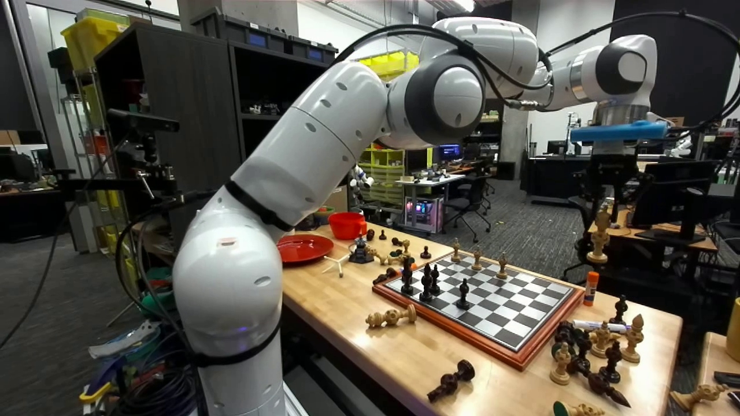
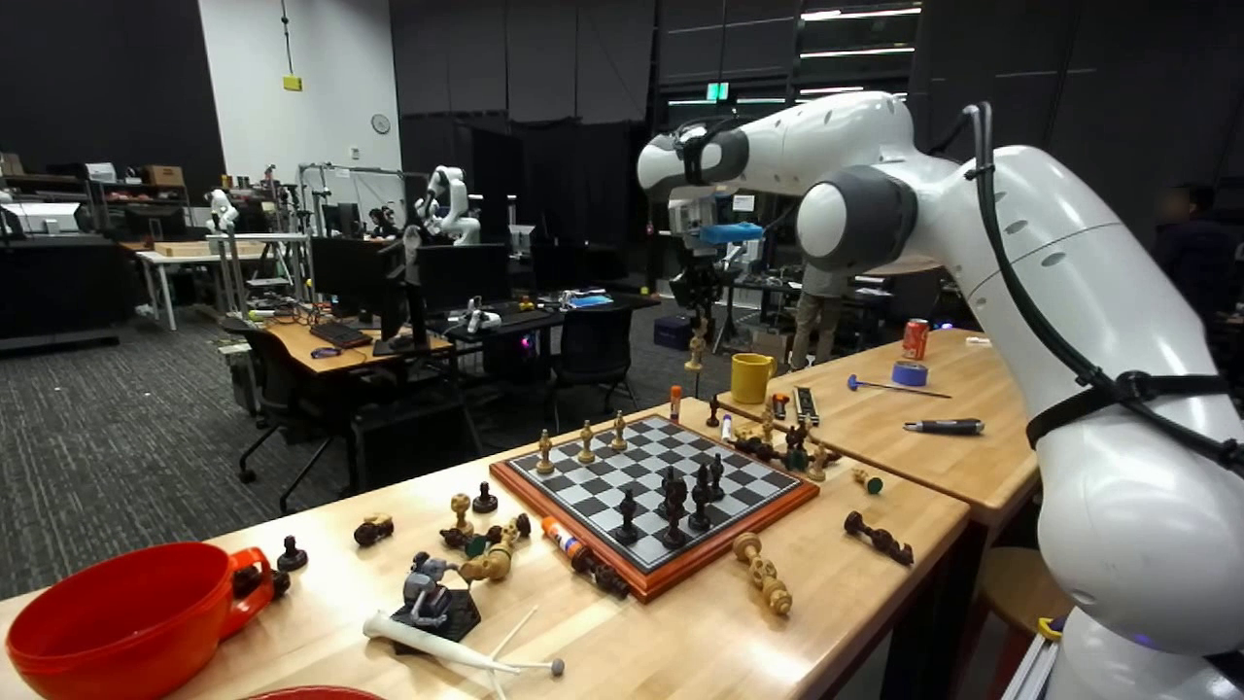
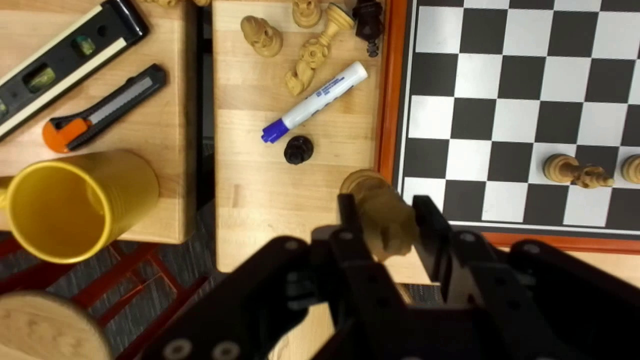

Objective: Move the brown chess piece to the left

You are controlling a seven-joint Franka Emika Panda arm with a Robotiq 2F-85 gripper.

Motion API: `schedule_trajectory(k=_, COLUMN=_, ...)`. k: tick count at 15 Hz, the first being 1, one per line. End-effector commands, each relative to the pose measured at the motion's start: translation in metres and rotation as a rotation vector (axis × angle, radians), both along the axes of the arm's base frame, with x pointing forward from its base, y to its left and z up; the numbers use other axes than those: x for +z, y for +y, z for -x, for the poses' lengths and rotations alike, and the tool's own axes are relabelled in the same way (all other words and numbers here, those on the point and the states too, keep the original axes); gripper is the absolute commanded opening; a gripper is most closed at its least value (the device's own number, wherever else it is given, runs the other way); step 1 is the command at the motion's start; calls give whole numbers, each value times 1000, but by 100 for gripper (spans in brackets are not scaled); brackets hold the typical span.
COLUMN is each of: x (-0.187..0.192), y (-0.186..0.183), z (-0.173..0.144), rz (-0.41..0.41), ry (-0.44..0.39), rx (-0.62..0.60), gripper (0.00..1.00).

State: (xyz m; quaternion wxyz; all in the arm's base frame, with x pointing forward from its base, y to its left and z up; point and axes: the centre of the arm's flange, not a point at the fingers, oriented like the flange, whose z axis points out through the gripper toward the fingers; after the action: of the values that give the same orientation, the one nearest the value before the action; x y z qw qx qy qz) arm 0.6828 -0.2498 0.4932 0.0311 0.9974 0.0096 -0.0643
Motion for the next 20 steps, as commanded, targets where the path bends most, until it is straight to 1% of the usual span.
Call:
schedule_trajectory(k=1, x=30, y=28, z=19, rz=5, ry=-25, rx=84, gripper=8)
schedule_trajectory(k=2, x=20, y=15, z=0, rz=10, ry=-22, rx=43, gripper=31)
schedule_trajectory(k=5, x=31, y=27, z=0, rz=9, ry=-35, rx=66, gripper=31)
schedule_trajectory(k=9, x=26, y=23, z=1, rz=5, ry=-24, rx=68, gripper=31)
schedule_trajectory(k=10, x=26, y=23, z=2, rz=4, ry=-24, rx=68, gripper=8)
schedule_trajectory(k=16, x=31, y=69, z=-22, rz=13, ry=-30, rx=183, gripper=8)
schedule_trajectory(k=20, x=37, y=99, z=-37, rz=54, ry=-34, rx=244, gripper=8)
